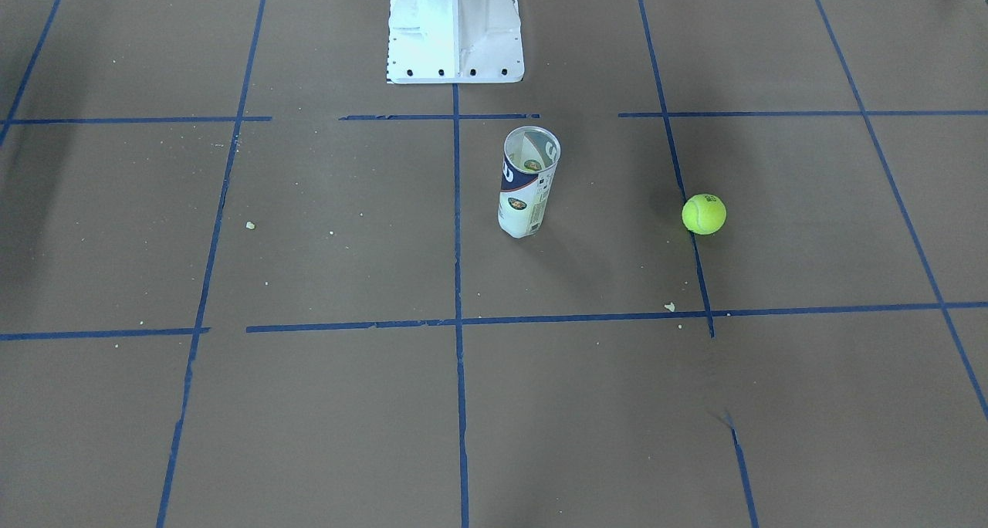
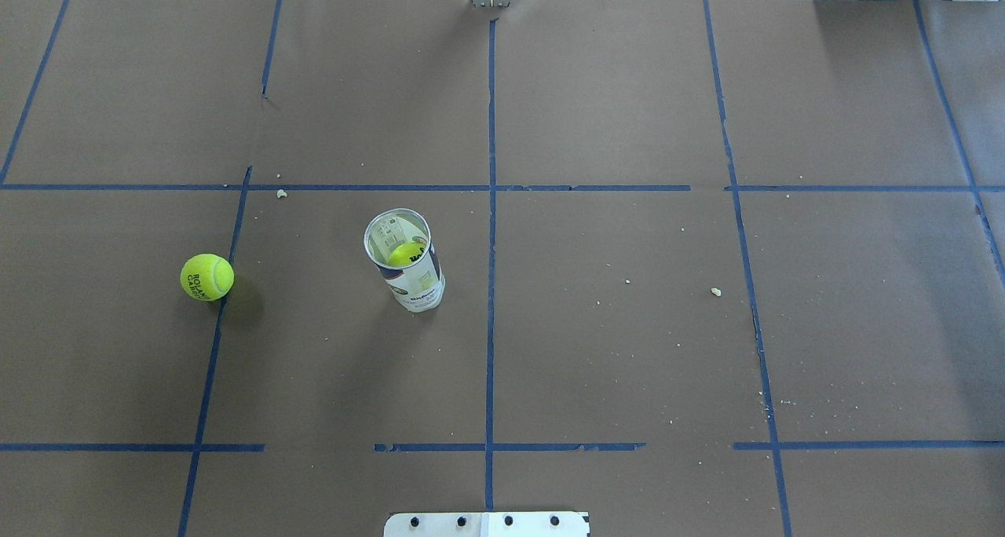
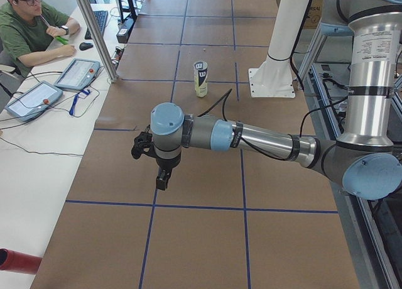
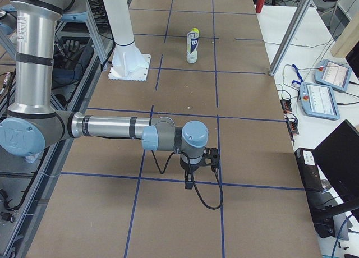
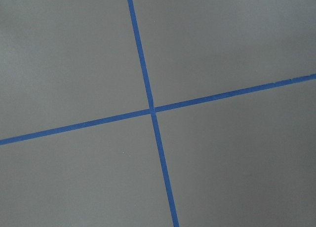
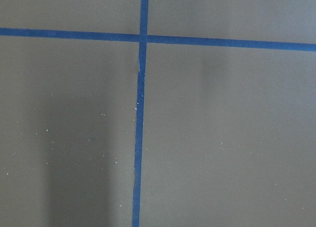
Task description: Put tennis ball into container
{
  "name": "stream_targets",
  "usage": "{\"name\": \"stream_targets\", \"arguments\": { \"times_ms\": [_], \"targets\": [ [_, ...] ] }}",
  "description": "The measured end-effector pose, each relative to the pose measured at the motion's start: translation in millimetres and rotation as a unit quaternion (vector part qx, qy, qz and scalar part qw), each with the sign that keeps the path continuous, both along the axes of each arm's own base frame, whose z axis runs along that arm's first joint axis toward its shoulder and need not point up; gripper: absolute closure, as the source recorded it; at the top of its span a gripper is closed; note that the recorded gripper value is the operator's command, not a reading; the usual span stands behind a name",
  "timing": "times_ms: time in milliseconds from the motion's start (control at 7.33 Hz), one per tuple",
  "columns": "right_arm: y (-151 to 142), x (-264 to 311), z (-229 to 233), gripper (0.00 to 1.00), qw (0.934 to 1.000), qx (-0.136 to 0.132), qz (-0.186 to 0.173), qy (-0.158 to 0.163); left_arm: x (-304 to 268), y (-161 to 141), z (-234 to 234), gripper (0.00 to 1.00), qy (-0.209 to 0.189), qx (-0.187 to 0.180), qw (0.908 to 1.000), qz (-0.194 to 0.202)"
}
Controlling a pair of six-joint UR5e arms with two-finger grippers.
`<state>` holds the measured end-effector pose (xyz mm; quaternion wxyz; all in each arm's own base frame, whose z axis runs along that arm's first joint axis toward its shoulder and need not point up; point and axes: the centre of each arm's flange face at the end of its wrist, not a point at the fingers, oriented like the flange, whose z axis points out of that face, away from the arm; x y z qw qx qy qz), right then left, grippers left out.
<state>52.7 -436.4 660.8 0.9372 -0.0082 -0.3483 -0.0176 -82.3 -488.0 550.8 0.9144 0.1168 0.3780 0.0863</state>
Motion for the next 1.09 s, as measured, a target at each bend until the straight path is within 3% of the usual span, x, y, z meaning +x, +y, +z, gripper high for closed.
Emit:
{"name": "stream_targets", "arguments": {
  "times_ms": [136, 273, 682, 1091],
  "targets": [
    [-0.1, 0.0, 0.0, 0.00, 1.0000, 0.000, 0.000, 0.000, 7.7, -3.2, -12.7, 0.00, 0.000, 0.028, 0.9996, 0.002],
    [-0.2, 0.0, -0.1, 0.00, 1.0000, 0.000, 0.000, 0.000, 27.6, -6.7, -25.8, 0.00, 0.007, 0.030, 0.9995, -0.005],
    [0.4, 0.0, 0.1, 0.00, 1.0000, 0.000, 0.000, 0.000, 137.2, -6.0, -94.0, 0.00, 0.056, -0.052, 0.9958, -0.051],
    [0.0, 0.0, -0.3, 0.00, 1.0000, 0.000, 0.000, 0.000, 254.2, 21.1, -137.9, 0.00, 0.079, -0.107, 0.9871, -0.090]
  ]
}}
